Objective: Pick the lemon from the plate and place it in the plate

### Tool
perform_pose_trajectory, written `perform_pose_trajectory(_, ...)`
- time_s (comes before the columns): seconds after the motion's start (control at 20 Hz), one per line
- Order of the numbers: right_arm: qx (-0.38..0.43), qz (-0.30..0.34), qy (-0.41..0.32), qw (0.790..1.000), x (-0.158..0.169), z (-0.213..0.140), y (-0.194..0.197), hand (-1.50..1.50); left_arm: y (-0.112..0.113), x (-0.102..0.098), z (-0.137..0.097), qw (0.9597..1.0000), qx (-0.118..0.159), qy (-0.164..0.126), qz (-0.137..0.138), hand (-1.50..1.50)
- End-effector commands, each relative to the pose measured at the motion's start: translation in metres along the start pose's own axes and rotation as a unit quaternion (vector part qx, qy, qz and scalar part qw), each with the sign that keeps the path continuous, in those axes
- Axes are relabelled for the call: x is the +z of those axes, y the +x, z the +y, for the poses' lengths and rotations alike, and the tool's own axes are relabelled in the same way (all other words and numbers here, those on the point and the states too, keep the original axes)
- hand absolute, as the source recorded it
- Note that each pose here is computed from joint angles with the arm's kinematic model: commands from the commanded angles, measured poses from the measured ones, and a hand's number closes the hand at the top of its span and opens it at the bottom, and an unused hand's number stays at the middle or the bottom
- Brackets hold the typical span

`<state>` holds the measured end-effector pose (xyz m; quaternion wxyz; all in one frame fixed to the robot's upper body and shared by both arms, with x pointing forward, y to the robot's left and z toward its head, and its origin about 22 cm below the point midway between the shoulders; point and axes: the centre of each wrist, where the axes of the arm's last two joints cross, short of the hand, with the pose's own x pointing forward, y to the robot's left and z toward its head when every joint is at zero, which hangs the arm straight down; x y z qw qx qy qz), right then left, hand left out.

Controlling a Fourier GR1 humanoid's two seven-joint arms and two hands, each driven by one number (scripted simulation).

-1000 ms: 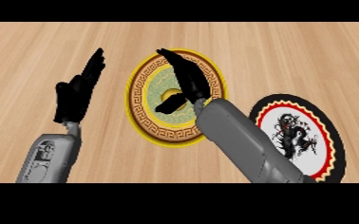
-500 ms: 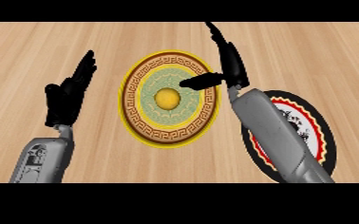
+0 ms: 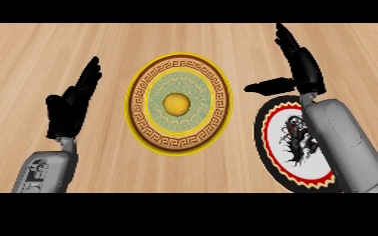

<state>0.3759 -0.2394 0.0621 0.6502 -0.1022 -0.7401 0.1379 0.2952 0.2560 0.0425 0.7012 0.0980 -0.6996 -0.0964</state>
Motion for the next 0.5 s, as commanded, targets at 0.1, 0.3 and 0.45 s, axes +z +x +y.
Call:
perform_pose_trajectory(0.1, 0.0, -0.004, -0.003, 1.0, -0.003, -0.056, -0.032, -1.5, 0.0, -0.005, -0.004, 0.9999, 0.002, -0.011, -0.004, 0.0)
perform_pose_trajectory(0.3, -0.01, -0.001, 0.008, 1.0, 0.001, -0.071, -0.026, -1.5, -0.005, 0.001, 0.002, 1.0, -0.003, -0.002, -0.003, 0.0)
perform_pose_trajectory(0.45, 0.0, 0.008, 0.005, 1.0, 0.02, -0.067, -0.061, -1.5, 0.013, -0.007, -0.006, 1.0, -0.002, -0.004, 0.002, 0.0)
